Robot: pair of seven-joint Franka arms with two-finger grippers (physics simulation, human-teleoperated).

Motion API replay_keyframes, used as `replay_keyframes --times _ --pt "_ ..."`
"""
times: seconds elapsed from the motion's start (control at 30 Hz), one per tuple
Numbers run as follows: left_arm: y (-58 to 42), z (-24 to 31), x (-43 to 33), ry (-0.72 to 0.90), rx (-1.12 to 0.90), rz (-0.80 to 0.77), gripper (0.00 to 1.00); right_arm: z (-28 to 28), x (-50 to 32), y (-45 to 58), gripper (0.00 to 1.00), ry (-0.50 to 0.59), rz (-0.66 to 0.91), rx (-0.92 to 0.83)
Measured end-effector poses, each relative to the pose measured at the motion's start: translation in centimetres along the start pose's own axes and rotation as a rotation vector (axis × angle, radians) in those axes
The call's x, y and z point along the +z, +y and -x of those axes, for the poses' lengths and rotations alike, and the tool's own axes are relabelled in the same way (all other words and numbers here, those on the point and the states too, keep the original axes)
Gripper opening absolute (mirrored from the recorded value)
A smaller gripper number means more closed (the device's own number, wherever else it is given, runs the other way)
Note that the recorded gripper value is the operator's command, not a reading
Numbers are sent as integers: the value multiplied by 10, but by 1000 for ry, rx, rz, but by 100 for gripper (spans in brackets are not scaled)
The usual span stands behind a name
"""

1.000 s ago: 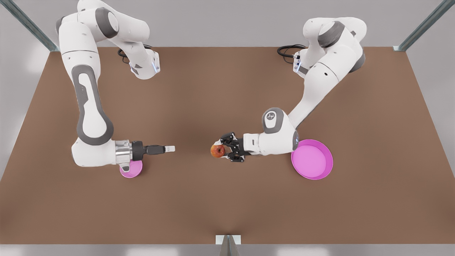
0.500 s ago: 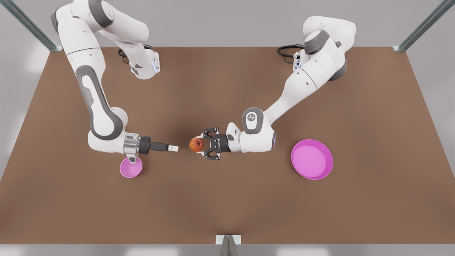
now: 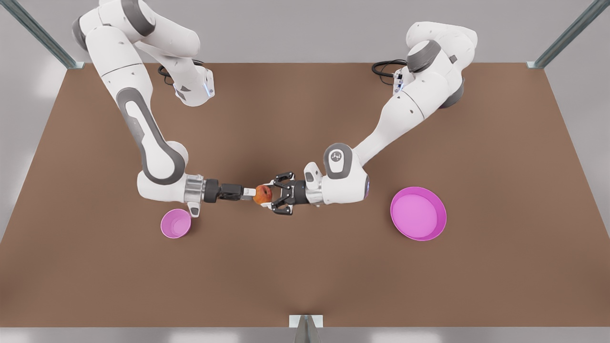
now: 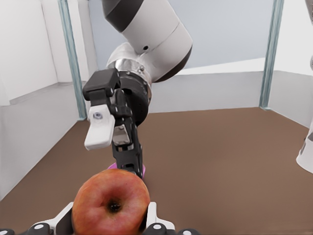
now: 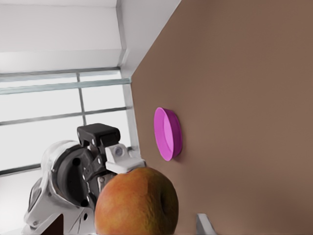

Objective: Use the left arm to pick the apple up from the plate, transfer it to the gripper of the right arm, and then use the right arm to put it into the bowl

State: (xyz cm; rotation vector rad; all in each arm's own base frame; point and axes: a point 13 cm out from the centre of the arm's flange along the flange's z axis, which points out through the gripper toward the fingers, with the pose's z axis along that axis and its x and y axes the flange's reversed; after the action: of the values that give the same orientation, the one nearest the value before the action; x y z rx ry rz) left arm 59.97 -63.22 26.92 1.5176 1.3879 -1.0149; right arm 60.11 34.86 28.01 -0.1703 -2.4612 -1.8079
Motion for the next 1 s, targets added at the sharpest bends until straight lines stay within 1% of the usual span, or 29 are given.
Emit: replay_keyframes --times 0.47,0.53,0.63,0.67,0.73,0.77,0.8,0.83,1.0 --pt "-3 1 4 0 123 -3 71 -22 43 -6 100 19 -56 -82" --pt "-3 1 4 -1 134 -3 71 -22 47 -8 82 15 -63 -92" --pt "-3 0 4 1 149 -3 71 -21 49 -10 61 7 -71 -106" --pt "-3 0 4 1 153 -3 71 -21 50 -11 58 5 -74 -111" --pt "-3 0 3 1 161 -3 71 -20 51 -11 58 -1 -78 -121" --pt "-3 0 3 1 165 -2 72 -19 51 -11 57 -4 -80 -125" --pt "-3 0 3 1 168 -3 80 -18 51 -11 57 -6 -81 -129" --pt "-3 0 3 1 171 -3 99 -17 51 -12 57 -8 -81 -133" --pt "-3 0 4 1 182 -5 99 -13 48 -12 57 -18 -83 -148"
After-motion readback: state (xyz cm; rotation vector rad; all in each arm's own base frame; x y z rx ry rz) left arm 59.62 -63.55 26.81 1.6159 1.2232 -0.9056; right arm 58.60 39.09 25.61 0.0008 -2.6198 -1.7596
